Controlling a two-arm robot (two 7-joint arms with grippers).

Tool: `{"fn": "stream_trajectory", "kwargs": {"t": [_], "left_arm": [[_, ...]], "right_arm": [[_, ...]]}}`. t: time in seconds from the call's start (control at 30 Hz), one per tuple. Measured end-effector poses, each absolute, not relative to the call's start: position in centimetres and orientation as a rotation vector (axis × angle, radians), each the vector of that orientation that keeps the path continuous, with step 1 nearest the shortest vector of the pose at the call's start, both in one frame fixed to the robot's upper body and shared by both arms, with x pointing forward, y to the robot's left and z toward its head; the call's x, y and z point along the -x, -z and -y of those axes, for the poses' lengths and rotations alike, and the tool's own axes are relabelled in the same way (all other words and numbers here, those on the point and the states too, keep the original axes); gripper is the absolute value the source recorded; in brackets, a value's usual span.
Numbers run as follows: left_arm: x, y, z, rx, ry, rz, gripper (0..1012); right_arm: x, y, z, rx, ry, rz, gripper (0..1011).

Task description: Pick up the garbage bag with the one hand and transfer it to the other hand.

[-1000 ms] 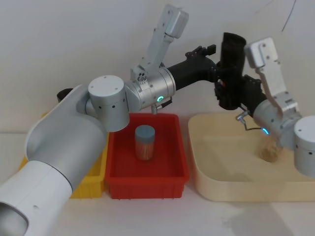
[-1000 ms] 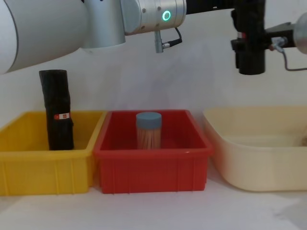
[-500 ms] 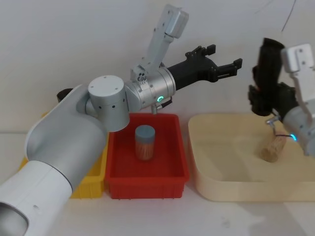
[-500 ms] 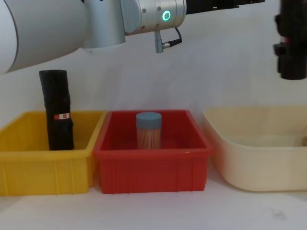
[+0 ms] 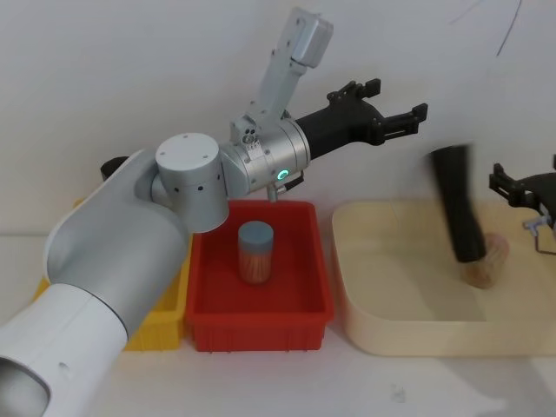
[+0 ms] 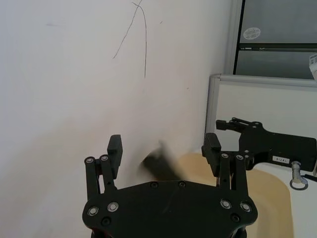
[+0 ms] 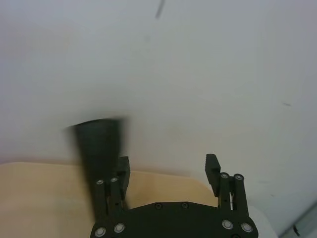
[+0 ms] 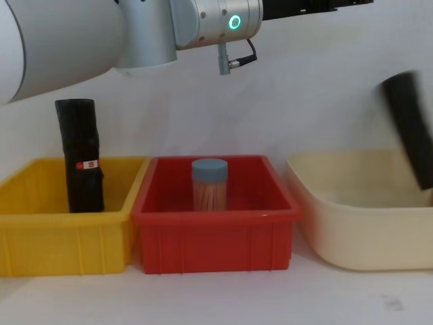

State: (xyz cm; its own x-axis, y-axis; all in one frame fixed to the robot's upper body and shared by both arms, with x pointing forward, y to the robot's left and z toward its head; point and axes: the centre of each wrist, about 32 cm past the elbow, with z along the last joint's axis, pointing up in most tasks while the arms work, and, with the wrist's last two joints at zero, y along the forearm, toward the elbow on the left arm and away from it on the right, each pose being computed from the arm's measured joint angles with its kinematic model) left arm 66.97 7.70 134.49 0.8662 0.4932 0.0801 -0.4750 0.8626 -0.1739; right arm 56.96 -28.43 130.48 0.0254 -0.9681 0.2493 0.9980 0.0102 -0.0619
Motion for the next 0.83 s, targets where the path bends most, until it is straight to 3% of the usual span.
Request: {"fn": "stream_trajectory", "kwargs": {"t": [0.13, 0.83], "left_arm": [[-67.0, -134.5, -7.7, 0.151, -0.509, 0.124, 1001], [-67.0, -134.5, -7.7, 0.151, -0.509, 0.124, 1001]], "right_arm": [[-56.7, -130.4, 29.0, 0.245, 1.570, 0.143, 1001], [-56.2, -130.2, 30.1, 0.247, 1.627, 0.126, 999]]}}
